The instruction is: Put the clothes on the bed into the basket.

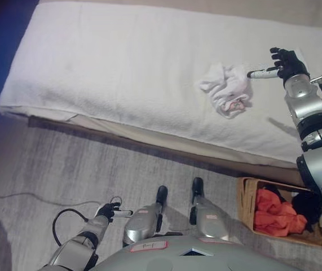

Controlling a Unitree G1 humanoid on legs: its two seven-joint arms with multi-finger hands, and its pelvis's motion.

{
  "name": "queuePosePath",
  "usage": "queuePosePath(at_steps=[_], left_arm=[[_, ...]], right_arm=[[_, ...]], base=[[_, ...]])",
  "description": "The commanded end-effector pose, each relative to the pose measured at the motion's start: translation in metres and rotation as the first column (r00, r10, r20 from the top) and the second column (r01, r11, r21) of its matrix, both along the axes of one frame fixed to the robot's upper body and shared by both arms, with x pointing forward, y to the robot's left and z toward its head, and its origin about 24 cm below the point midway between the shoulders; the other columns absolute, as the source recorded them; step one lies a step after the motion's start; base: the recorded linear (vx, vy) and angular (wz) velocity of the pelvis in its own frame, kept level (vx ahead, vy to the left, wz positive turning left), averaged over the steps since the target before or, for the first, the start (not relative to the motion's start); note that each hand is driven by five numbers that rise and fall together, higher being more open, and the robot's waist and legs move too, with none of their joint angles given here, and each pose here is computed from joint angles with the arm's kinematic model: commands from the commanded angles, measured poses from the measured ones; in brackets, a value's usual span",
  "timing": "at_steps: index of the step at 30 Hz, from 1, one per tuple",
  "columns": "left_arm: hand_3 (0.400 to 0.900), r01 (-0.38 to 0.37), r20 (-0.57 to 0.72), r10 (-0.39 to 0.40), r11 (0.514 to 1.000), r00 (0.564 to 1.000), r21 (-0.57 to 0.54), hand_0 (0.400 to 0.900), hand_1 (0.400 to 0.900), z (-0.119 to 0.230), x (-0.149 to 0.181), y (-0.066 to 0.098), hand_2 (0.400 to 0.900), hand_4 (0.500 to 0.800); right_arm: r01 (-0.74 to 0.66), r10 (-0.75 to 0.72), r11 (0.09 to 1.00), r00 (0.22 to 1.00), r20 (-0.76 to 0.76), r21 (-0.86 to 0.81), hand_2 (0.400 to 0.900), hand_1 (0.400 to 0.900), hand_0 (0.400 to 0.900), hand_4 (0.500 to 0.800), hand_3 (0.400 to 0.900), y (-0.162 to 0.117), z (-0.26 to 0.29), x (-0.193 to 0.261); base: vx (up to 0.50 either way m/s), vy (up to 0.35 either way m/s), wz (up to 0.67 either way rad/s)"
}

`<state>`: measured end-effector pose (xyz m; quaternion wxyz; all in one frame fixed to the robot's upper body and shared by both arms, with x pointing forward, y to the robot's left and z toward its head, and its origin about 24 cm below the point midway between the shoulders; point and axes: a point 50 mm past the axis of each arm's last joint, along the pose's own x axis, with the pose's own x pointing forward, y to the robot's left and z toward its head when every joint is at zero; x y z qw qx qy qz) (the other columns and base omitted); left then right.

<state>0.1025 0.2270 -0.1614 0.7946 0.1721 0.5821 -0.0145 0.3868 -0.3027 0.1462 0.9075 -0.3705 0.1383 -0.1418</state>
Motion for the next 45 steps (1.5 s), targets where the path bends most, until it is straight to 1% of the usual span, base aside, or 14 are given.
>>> queuePosePath(at_steps=[1, 5, 10, 15, 23, 27, 29, 30, 32, 37, 39, 40, 41, 45], left_arm=[[0.9, -0.007, 0.032, 0.004, 0.995, 0.999, 0.102, 0.9, 0.9, 0.01, 0.008, 0.032, 0.9, 0.8], [0.9, 0.012, 0.075, -0.02, 0.995, 0.997, 0.099, 0.9, 0.9, 0.014, 0.018, 0.031, 0.9, 0.8], [0.9, 0.044, 0.105, -0.05, 0.997, 0.993, 0.057, 0.9, 0.9, 0.013, 0.018, 0.02, 0.9, 0.8], [0.9, 0.077, 0.126, -0.08, 0.997, 0.989, 0.024, 0.9, 0.9, 0.013, 0.018, 0.011, 0.9, 0.8], [0.9, 0.106, 0.161, -0.106, 0.994, 0.981, 0.011, 0.9, 0.9, 0.016, 0.025, 0.007, 0.9, 0.8], [0.9, 0.118, 0.174, -0.116, 0.993, 0.978, -0.001, 0.9, 0.9, 0.017, 0.027, 0.005, 0.9, 0.8], [0.9, 0.122, 0.176, -0.12, 0.993, 0.977, -0.002, 0.9, 0.9, 0.018, 0.027, 0.005, 0.9, 0.8], [0.9, 0.125, 0.176, -0.122, 0.992, 0.977, -0.004, 0.9, 0.9, 0.018, 0.026, 0.004, 0.9, 0.8], [0.9, 0.128, 0.174, -0.124, 0.992, 0.977, -0.01, 0.9, 0.9, 0.018, 0.024, 0.004, 0.9, 0.8], [0.9, 0.137, 0.175, -0.132, 0.991, 0.976, -0.012, 0.9, 0.9, 0.018, 0.024, 0.003, 0.9, 0.8], [0.9, 0.141, 0.184, -0.135, 0.99, 0.974, -0.016, 0.9, 0.9, 0.019, 0.027, 0.001, 0.9, 0.8], [0.9, 0.141, 0.184, -0.135, 0.99, 0.974, -0.016, 0.9, 0.9, 0.019, 0.027, 0.001, 0.9, 0.8], [0.9, 0.143, 0.191, -0.138, 0.99, 0.972, -0.015, 0.9, 0.9, 0.019, 0.029, 0.001, 0.9, 0.8], [0.9, 0.142, 0.187, -0.137, 0.99, 0.973, -0.013, 0.9, 0.9, 0.019, 0.028, 0.001, 0.9, 0.8]], right_arm=[[0.04, -0.028, 0.998, 0.977, 0.21, -0.053, 0.9, 0.9, 0.9, 0.8, 0.9, 0.009, 0.077, 0.017], [0.089, -0.075, 0.995, 0.961, 0.267, -0.04, 0.9, 0.9, 0.9, 0.8, 0.9, -0.001, 0.099, 0.014], [0.162, -0.138, 0.986, 0.932, 0.334, -0.046, 0.9, 0.9, 0.9, 0.8, 0.9, -0.024, 0.125, 0.002], [0.23, -0.208, 0.973, 0.891, 0.403, -0.007, 0.9, 0.9, 0.9, 0.8, 0.9, -0.047, 0.144, -0.012], [0.3, -0.283, 0.953, 0.834, 0.474, 0.042, 0.9, 0.9, 0.9, 0.8, 0.9, -0.068, 0.166, -0.03], [0.353, -0.351, 0.93, 0.782, 0.516, 0.099, 0.9, 0.9, 0.9, 0.8, 0.9, -0.085, 0.171, -0.043], [0.363, -0.364, 0.926, 0.774, 0.518, 0.106, 0.9, 0.9, 0.9, 0.8, 0.9, -0.088, 0.171, -0.046], [0.373, -0.384, 0.918, 0.758, 0.527, 0.133, 0.9, 0.9, 0.9, 0.8, 0.9, -0.093, 0.173, -0.05], [0.379, -0.402, 0.913, 0.758, 0.515, 0.155, 0.9, 0.9, 0.9, 0.8, 0.9, -0.099, 0.168, -0.053], [0.379, -0.406, 0.912, 0.774, 0.485, 0.159, 0.9, 0.9, 0.9, 0.8, 0.9, -0.101, 0.164, -0.054], [0.389, -0.417, 0.907, 0.78, 0.467, 0.162, 0.9, 0.9, 0.9, 0.8, 0.9, -0.102, 0.159, -0.054], [0.389, -0.418, 0.907, 0.78, 0.466, 0.162, 0.496, 0.496, 0.496, 0.558, 0.496, -0.102, 0.159, -0.054], [0.395, -0.427, 0.903, 0.779, 0.459, 0.168, 0.4, 0.4, 0.4, 0.5, 0.4, -0.104, 0.157, -0.055], [0.397, -0.437, 0.899, 0.778, 0.451, 0.185, 0.4, 0.4, 0.4, 0.5, 0.4, -0.105, 0.153, -0.055]], base=[[-0.049, 0.007, 0.27], [-0.047, -0.01, 0.31], [-0.018, 0.005, 0.28], [-0.04, 0.006, 0.34], [-0.034, -0.02, 0.29], [-0.033, -0.033, 0.18], [-0.017, -0.018, 0.06], [0.0, 0.0, 0.0], [-0.015, 0.013, -0.07], [-0.005, 0.002, 0.0], [0.0, 0.0, 0.0], [0.0, 0.0, 0.0], [0.0, 0.0, 0.0], [0.0, 0.0, 0.0]])
